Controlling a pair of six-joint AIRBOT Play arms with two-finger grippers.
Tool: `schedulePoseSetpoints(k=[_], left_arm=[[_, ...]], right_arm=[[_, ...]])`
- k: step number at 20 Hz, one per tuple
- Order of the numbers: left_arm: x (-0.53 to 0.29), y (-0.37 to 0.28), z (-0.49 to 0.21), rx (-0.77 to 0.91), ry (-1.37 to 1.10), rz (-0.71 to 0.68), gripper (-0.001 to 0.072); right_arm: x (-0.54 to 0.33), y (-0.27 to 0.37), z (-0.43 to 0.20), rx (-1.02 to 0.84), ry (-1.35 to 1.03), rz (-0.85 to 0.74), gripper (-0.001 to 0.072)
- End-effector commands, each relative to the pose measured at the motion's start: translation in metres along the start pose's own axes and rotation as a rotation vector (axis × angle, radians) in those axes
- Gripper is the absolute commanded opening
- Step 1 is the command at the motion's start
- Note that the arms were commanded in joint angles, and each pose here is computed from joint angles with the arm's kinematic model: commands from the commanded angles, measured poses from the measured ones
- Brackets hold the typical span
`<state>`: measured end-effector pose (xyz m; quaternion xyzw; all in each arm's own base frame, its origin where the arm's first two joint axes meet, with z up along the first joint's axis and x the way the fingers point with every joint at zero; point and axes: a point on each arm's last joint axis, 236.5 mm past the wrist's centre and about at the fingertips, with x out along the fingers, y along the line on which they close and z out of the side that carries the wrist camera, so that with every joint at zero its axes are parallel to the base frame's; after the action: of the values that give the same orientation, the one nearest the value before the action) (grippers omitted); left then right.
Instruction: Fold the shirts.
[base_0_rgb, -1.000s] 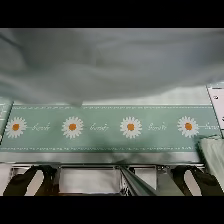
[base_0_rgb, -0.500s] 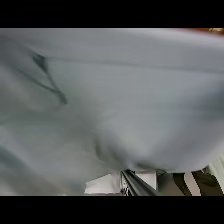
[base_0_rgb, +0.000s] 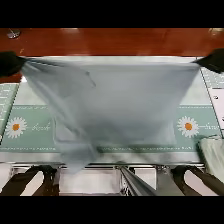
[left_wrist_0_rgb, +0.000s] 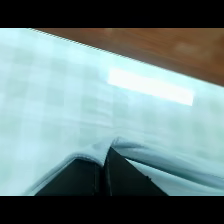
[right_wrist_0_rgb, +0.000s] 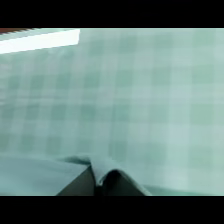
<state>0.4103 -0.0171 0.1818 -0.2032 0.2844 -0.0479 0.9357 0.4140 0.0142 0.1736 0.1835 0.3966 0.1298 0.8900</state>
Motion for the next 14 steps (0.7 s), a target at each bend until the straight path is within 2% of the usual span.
schedulePoseSetpoints(k=[1,3,5,10,14], left_arm=[[0.088,0.023,-0.006,-0.03,-0.052,0.04,0.0017],[0.131,0.031,-0.014,-0.049,-0.057,0.057,0.0018],[0.164,0.041,-0.029,-0.15,-0.01,0.073,0.0018],[0.2,0.056,-0.055,-0.318,0.07,0.103,0.0018],[0.194,0.056,-0.086,-0.292,0.212,0.107,0.0019]], right_arm=[[0.099,-0.041,0.016,0.12,0.027,0.066,0.0028],[0.144,-0.052,0.027,0.177,0.051,0.111,0.0028],[0.183,-0.063,0.029,0.236,0.091,0.124,0.0028],[0.234,-0.084,0.025,0.359,0.136,0.125,0.0028],[0.229,-0.075,0.01,0.353,0.22,0.166,0.0029]])
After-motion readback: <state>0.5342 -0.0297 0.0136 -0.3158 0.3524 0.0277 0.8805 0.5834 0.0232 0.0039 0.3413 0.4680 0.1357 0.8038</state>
